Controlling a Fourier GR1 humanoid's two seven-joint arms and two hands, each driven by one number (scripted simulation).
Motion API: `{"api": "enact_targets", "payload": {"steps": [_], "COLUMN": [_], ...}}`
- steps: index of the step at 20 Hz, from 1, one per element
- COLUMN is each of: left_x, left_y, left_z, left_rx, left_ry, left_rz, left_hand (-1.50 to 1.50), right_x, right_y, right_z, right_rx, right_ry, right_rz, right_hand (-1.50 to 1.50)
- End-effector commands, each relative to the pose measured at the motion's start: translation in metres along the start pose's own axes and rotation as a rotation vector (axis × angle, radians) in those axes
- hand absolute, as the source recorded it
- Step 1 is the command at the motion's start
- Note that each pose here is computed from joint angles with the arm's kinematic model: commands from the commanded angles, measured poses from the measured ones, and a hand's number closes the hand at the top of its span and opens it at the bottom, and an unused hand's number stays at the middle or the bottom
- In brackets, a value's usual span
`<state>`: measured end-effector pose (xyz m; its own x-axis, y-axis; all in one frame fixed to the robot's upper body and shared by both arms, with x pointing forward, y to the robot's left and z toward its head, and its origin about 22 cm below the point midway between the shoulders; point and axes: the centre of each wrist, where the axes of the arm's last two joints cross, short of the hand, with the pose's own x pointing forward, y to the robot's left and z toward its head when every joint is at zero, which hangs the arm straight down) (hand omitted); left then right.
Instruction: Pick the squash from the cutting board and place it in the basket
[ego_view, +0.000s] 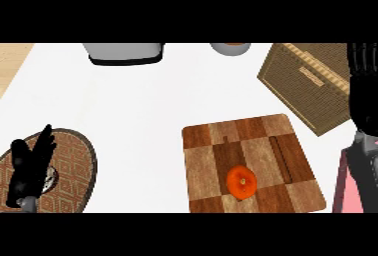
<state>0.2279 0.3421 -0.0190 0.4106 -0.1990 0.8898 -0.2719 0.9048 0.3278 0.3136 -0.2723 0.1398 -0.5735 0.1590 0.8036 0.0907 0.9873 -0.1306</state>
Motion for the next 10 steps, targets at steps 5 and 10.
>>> {"api": "enact_targets", "payload": {"steps": [5,10], "left_x": [0.072,0.090], "left_y": [0.000,-0.030], "left_z": [-0.021,-0.021], "left_rx": [-0.136,-0.243], "left_ry": [-0.240,-0.228], "left_rz": [0.040,0.098], "left_hand": [0.00,0.00], "right_x": [-0.018,-0.015], "right_y": [-0.048,0.041], "right_z": [0.046,0.063], "right_rx": [-0.008,0.502], "right_ry": [0.034,-0.080], "right_rz": [-0.218,0.204], "right_hand": [1.50,-1.50]}}
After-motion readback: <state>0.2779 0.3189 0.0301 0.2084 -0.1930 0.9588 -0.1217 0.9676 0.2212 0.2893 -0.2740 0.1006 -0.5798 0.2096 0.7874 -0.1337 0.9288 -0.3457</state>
